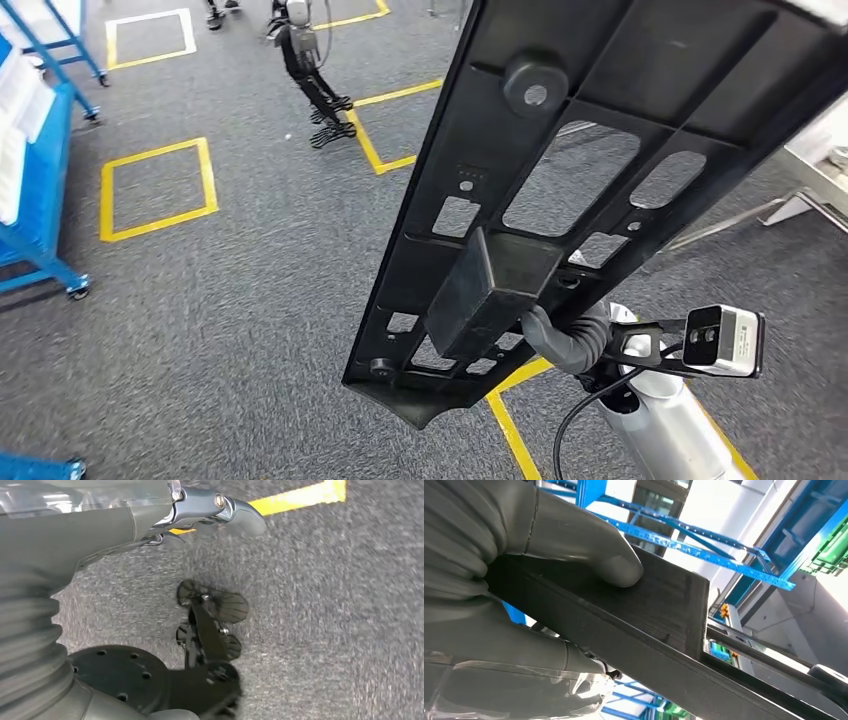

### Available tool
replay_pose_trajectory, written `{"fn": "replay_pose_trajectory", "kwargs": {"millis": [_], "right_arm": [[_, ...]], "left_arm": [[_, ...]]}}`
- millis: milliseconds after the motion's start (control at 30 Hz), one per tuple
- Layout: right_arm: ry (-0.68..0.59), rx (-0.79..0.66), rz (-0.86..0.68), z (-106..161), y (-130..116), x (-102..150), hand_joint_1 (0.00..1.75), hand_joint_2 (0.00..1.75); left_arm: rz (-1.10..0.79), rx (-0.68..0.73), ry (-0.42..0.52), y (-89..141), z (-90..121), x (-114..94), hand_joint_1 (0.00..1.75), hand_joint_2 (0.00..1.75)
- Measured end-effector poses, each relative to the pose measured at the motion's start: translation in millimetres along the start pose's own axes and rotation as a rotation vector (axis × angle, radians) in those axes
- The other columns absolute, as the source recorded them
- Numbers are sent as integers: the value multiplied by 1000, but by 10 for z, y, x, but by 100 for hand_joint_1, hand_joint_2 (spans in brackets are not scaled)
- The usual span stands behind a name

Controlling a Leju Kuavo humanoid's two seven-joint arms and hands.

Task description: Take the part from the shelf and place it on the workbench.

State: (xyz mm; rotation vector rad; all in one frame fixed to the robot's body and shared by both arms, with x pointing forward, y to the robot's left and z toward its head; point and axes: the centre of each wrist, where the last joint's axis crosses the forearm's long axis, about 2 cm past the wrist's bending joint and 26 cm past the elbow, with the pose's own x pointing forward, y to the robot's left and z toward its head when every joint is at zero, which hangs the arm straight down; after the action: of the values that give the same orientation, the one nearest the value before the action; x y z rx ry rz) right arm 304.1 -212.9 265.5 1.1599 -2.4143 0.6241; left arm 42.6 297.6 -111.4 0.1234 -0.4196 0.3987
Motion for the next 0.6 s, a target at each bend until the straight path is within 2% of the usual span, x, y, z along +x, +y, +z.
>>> {"fn": "replay_pose_trajectory", "kwargs": {"millis": [233, 600], "right_arm": [[-3, 10, -35, -47, 40, -4, 175, 175], [-2, 34, -47, 73, 203, -61, 175, 175]], "left_arm": [[-1, -6, 0, -22, -8, 30, 0, 175], [7, 6, 27, -52, -2, 18, 0, 175]]}}
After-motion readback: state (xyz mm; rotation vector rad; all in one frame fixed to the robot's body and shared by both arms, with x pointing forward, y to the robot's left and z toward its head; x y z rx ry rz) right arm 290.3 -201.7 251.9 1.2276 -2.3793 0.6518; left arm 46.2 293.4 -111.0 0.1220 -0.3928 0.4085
